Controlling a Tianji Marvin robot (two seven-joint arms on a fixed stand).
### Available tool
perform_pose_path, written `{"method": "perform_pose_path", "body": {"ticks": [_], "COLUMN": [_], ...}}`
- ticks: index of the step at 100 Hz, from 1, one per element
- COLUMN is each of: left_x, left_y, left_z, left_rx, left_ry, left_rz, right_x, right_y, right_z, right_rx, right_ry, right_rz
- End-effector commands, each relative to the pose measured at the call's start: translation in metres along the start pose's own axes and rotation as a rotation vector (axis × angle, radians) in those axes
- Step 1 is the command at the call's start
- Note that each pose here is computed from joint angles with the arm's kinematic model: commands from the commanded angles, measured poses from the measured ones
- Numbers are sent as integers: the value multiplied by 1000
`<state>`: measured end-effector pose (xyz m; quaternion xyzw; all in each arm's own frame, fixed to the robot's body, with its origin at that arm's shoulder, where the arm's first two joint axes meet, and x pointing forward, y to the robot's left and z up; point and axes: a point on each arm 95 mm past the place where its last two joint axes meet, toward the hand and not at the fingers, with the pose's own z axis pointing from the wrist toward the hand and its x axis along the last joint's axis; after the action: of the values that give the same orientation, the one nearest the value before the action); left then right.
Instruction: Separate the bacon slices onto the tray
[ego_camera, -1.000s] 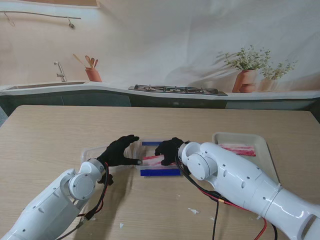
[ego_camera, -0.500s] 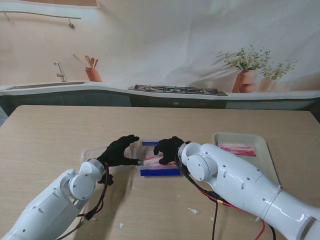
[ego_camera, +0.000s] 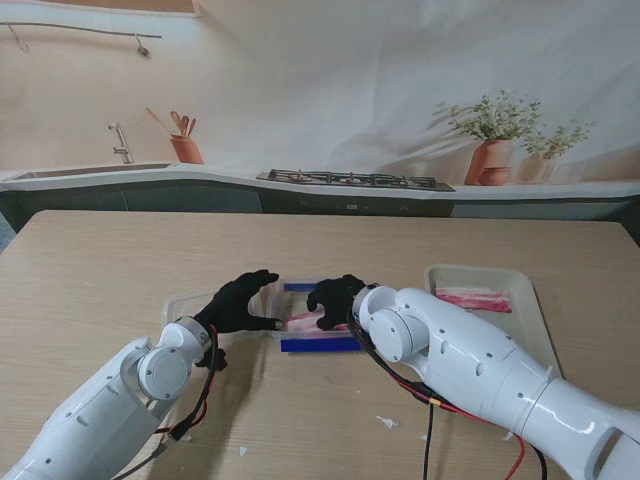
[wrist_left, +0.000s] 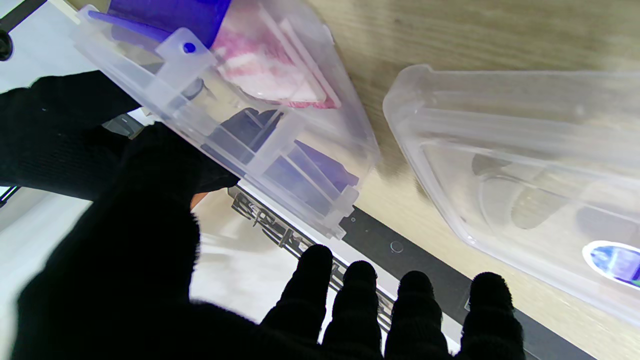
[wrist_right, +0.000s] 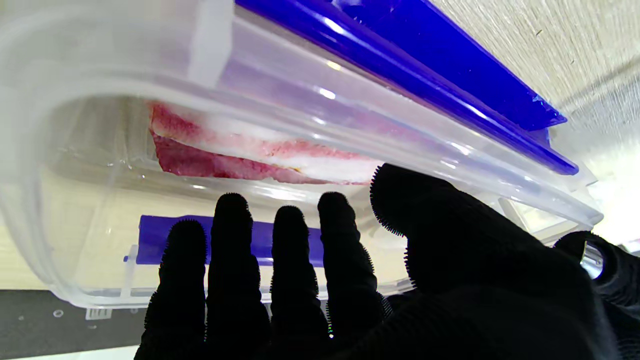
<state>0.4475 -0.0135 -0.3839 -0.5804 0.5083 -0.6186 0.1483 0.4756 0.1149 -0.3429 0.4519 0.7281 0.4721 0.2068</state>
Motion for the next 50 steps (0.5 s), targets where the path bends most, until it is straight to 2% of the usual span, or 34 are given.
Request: {"method": "perform_pose_path", "body": {"ticks": [1,23,50], "left_x": [2,2,2], "left_y": [2,2,2], "left_z": [1,1,1], "left_rx": [-15,-15,-13], "left_ry": [5,4,4], "left_rz": [0,-1,-1], "right_x": [4,5,7], "right_y": [-6,-8,-4], "right_z": [2,1,-4], "right_rx": [52,83,73], "right_ry": [-3,2,13], "right_rz": [22,35,63]}}
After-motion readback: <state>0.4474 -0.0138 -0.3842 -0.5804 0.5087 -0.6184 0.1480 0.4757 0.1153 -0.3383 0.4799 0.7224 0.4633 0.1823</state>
